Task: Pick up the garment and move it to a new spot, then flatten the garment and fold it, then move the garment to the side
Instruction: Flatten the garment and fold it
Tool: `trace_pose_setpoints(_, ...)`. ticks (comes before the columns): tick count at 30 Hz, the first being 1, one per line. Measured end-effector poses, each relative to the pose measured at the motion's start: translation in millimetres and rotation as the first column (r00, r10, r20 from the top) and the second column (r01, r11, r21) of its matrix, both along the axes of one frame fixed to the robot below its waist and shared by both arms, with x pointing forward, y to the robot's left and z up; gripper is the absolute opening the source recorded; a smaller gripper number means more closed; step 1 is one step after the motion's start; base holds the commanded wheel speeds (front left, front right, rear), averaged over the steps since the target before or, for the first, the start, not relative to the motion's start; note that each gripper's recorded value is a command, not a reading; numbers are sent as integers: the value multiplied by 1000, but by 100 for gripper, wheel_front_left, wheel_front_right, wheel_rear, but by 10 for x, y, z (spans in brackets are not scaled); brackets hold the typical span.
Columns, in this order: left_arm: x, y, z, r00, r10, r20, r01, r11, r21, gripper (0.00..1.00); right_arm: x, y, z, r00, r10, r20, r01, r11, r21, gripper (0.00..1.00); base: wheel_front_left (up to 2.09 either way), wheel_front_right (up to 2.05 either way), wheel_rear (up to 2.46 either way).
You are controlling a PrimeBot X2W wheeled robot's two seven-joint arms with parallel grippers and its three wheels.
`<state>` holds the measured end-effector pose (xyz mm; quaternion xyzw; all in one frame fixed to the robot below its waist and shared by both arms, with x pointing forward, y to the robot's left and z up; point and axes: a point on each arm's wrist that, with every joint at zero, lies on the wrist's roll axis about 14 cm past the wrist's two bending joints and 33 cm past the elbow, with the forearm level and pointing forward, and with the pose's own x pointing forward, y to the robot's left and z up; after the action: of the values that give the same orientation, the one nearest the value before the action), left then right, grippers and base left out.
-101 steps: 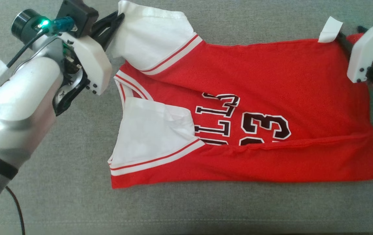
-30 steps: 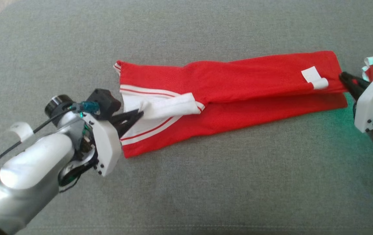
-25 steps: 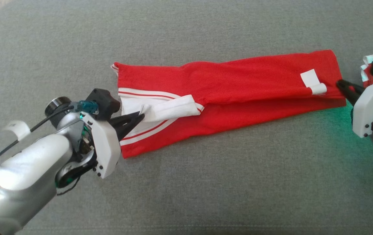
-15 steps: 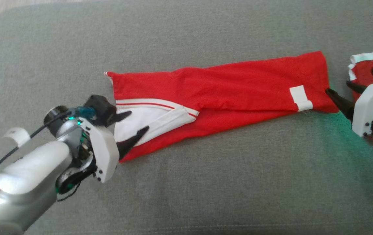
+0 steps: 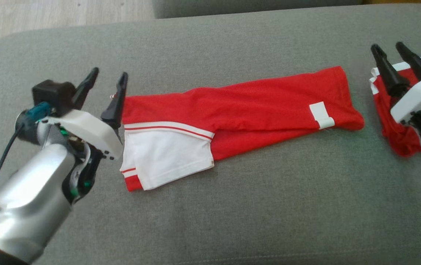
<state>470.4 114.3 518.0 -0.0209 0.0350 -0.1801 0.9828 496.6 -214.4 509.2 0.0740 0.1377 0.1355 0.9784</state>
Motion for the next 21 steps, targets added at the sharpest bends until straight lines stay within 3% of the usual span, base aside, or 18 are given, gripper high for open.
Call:
trace_pose_setpoints(8,-102,99,255,985,155,81,-139,974,-177,100,-106,150,43,991,-52,121,40,994,98,100,0,0,0)
trace_pose_setpoints(21,-472,257,-74,965,256,47,-238,940,-244,100,-368,284,-191,981,-111,158,96,990,103,100,0,0,0)
